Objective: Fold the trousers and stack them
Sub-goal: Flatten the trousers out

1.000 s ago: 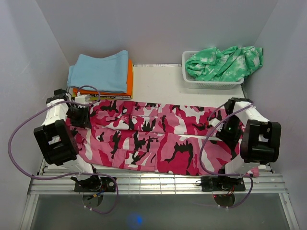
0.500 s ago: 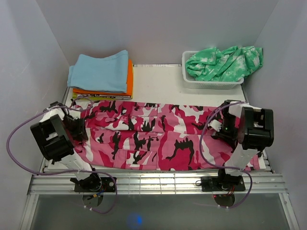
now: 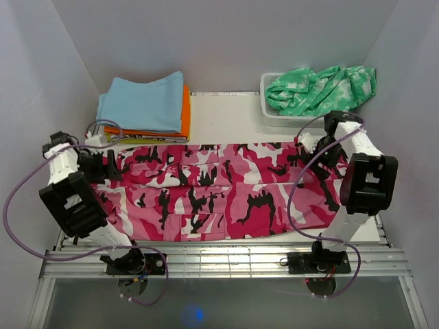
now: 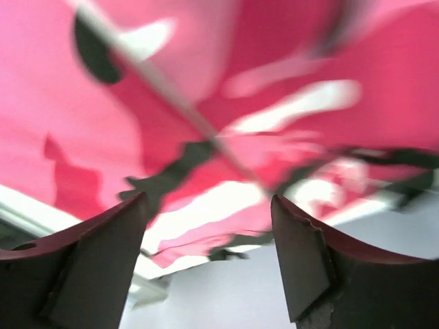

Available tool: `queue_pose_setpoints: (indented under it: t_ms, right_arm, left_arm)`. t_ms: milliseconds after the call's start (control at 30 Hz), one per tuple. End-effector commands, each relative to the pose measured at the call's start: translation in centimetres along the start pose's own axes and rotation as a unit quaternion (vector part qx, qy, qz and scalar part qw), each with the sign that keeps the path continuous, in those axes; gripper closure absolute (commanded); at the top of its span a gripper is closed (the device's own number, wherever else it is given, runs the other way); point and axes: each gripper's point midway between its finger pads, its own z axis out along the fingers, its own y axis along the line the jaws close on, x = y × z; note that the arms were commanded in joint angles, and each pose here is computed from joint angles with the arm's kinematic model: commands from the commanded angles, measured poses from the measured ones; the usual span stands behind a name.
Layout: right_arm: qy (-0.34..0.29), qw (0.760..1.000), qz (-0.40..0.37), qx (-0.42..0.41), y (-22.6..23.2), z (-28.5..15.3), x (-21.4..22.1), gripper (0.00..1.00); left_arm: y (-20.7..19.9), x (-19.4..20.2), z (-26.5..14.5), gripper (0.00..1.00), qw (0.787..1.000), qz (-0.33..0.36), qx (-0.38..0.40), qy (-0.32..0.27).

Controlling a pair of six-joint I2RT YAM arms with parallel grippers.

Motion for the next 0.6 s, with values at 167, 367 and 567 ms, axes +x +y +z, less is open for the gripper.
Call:
queue_pose_setpoints:
  t_ms: [167, 367, 567]
  right_arm:
    - [-0.255, 0.961, 0.047, 0.096, -8.4, -12.5, -5.9, 0.18]
    - [-0.357, 0.904, 0.101, 0.213, -13.9, -17.6, -8.2, 0.10]
    - [-0.241, 0.954, 0.014, 0.179, -15.8, -12.2, -7.0, 0.10]
  left_arm:
    - [-3.4, -16.2, -11.8, 0.04, 0.956, 0.124, 0.027, -0.264]
    - [-1.9, -22.8, -14.9, 0.02, 0.914, 0.164, -0.011, -0.372]
    - [1.8, -26.8, -13.8, 0.02, 0.910, 0.164, -0.030, -0.380]
